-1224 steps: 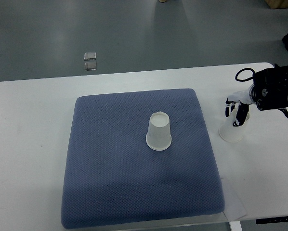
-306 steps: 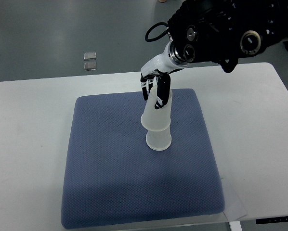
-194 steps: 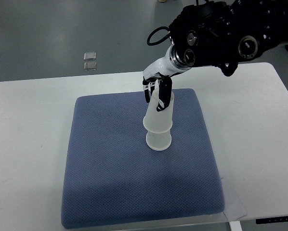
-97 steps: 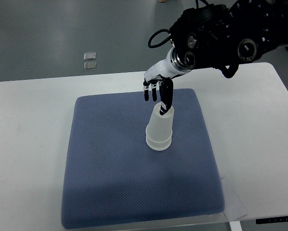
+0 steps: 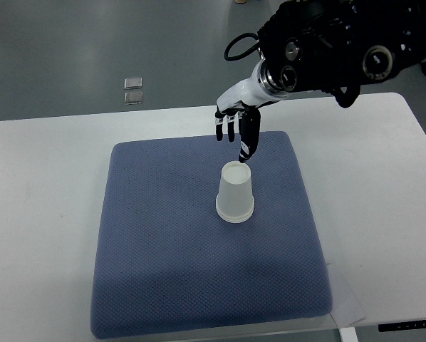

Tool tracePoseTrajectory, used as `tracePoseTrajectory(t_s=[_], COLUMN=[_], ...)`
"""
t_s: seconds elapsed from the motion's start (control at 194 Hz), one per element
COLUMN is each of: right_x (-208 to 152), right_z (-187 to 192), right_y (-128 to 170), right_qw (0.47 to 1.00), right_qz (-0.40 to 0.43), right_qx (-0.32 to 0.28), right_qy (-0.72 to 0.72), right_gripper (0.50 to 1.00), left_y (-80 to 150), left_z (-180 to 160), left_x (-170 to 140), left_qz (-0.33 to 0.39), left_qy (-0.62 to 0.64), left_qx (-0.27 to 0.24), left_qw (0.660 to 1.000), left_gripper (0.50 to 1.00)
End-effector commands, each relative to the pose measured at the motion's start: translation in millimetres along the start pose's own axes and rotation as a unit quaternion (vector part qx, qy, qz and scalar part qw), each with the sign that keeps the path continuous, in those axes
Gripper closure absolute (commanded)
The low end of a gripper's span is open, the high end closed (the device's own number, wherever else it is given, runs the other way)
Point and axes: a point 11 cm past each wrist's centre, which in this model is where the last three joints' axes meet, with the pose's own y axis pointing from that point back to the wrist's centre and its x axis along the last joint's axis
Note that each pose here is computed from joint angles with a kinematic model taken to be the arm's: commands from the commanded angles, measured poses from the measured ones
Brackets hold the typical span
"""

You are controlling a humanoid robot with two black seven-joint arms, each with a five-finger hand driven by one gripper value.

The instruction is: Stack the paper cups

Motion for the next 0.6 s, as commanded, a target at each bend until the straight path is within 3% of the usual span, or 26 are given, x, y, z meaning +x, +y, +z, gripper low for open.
tracePoseTrajectory(t_s=[0.0, 0.288, 0.597], right_x=[14, 50, 81], right_z=[10, 47, 75], right_y=[8, 24, 8], right_qw=[0.999, 0.97, 0.858], right_qz=[0.024, 0.109, 0.194], right_qx=[0.005, 0.057, 0.175], right_qy=[-0.025, -0.209, -0.442], right_gripper=[0.703, 0.703, 0.699], left_y=[0, 0, 0], left_z=[1, 0, 0], left_x=[0, 0, 0], left_qz=[0.0, 0.0, 0.0], left_qy=[0.0, 0.0, 0.0], left_qx=[-0.001, 0.0, 0.0], left_qw=[1.0, 1.0, 1.0], left_gripper=[0.5, 0.5, 0.5])
